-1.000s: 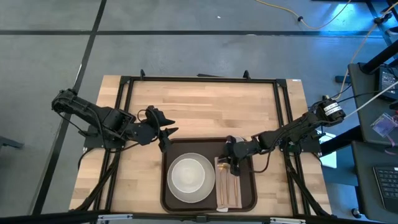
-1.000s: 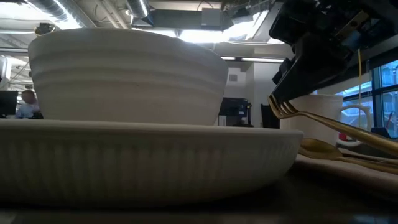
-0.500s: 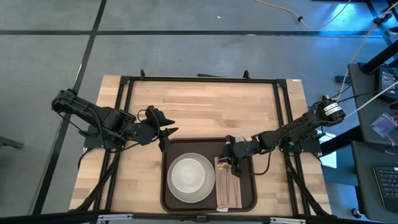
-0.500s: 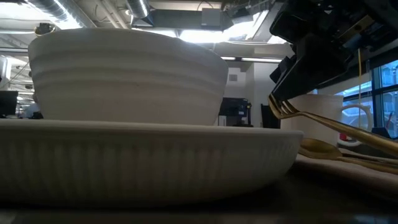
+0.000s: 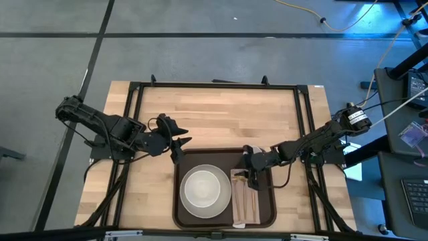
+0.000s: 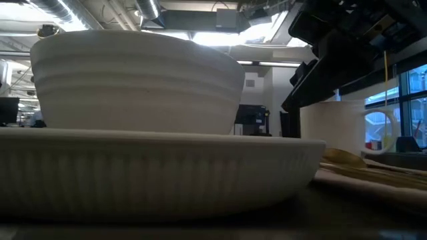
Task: Set up tray
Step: Put the gold fork on the brown napkin to the left of the gold spoon
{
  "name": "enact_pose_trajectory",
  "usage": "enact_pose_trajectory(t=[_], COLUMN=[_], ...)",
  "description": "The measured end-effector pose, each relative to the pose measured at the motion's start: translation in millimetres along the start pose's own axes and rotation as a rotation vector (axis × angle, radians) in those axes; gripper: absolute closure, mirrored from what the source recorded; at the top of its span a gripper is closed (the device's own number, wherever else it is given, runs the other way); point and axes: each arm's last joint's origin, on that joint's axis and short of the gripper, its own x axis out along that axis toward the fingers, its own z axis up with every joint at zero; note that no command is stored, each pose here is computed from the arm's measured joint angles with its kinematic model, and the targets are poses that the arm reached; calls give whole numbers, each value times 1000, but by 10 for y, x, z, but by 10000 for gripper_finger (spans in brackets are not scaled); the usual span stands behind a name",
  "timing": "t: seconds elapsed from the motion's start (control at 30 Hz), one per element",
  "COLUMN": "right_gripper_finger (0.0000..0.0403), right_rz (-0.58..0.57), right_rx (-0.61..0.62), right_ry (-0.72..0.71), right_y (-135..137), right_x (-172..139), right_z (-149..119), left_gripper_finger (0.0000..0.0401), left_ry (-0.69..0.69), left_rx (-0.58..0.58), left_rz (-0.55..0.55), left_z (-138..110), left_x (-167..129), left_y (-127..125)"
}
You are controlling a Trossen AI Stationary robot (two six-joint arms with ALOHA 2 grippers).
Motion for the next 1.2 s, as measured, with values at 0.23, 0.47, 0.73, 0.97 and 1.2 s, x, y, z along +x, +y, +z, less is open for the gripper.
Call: enact_pose_trajectory(t=[0.23,0.47,0.73,0.97,1.2], right_gripper_finger=[251,251,251,251,251], right_rz=[1,105,301,104,-230], right_rx=[48,305,275,398,871], right_ry=[-6,-57,-118,135,242], right_y=[13,148,411,533,711], right_x=[-3,-58,-239,-633,-944], right_z=[43,421,940,1307,1264], left_gripper_finger=[262,262,262,262,262], left_ry=[6,7,8,40,82], left_rx=[0,29,74,103,158], left_rz=[-8,-10,-12,-25,10], left_z=[-2,-2,-3,-25,-72], left_x=[0,0,0,-1,-3], left_y=[-2,-3,-4,3,46])
